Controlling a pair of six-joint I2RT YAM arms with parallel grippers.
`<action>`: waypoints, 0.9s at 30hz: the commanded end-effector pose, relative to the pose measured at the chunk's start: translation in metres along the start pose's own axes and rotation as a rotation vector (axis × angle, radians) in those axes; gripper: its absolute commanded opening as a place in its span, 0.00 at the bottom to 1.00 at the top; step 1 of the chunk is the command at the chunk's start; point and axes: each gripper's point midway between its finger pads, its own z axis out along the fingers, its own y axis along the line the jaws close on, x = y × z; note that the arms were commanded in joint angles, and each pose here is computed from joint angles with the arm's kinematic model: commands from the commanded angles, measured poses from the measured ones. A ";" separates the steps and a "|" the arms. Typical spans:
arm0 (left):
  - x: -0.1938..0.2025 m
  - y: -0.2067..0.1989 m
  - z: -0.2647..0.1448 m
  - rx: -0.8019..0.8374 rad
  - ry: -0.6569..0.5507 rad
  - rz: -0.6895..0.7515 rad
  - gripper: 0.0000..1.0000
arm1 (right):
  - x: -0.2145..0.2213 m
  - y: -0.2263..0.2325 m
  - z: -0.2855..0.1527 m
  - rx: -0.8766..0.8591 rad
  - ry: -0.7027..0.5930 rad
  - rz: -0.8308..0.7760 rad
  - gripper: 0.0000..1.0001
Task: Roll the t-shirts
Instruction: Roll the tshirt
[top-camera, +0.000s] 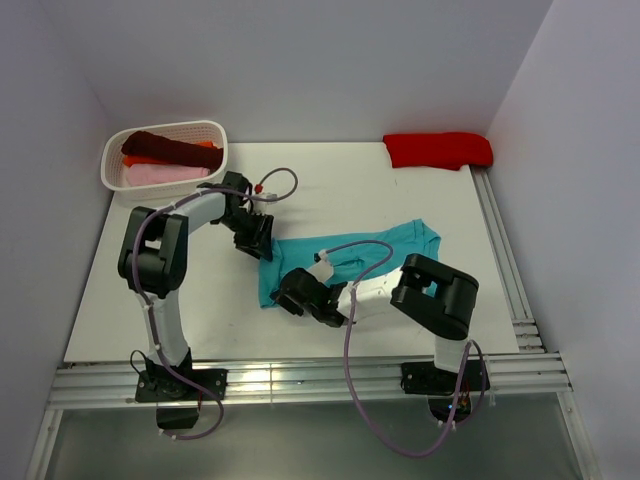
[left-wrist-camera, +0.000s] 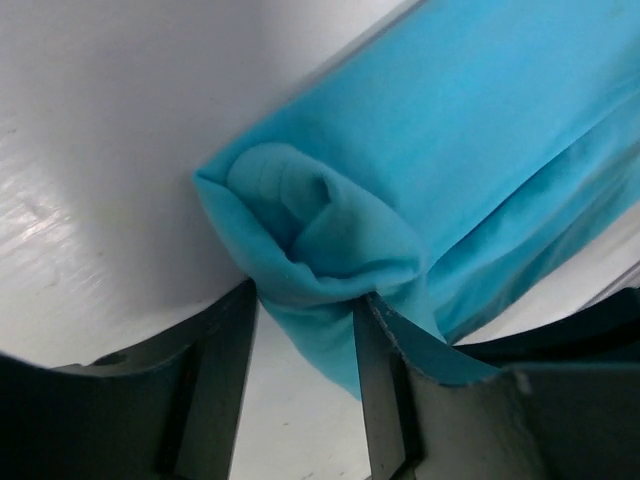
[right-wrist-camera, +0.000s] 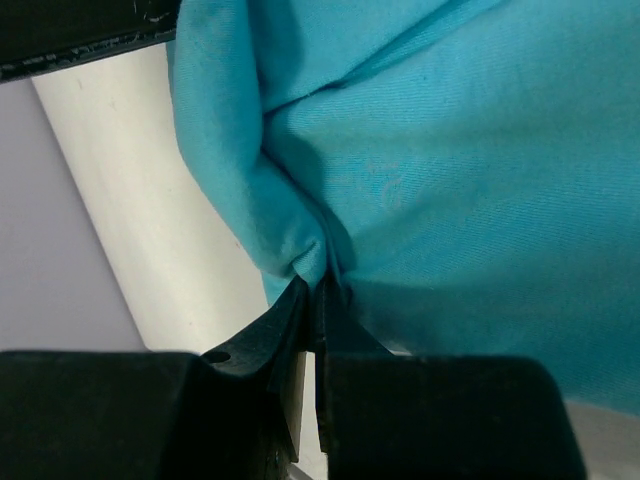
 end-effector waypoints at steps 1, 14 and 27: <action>-0.013 0.009 0.008 -0.040 -0.019 -0.006 0.49 | -0.006 -0.009 -0.005 0.063 -0.031 -0.086 0.06; -0.013 0.019 0.014 -0.143 -0.011 -0.019 0.48 | 0.014 -0.021 -0.026 0.158 0.012 -0.278 0.31; -0.018 0.014 0.006 -0.159 -0.023 0.003 0.49 | -0.024 0.045 -0.066 0.211 -0.131 -0.458 0.49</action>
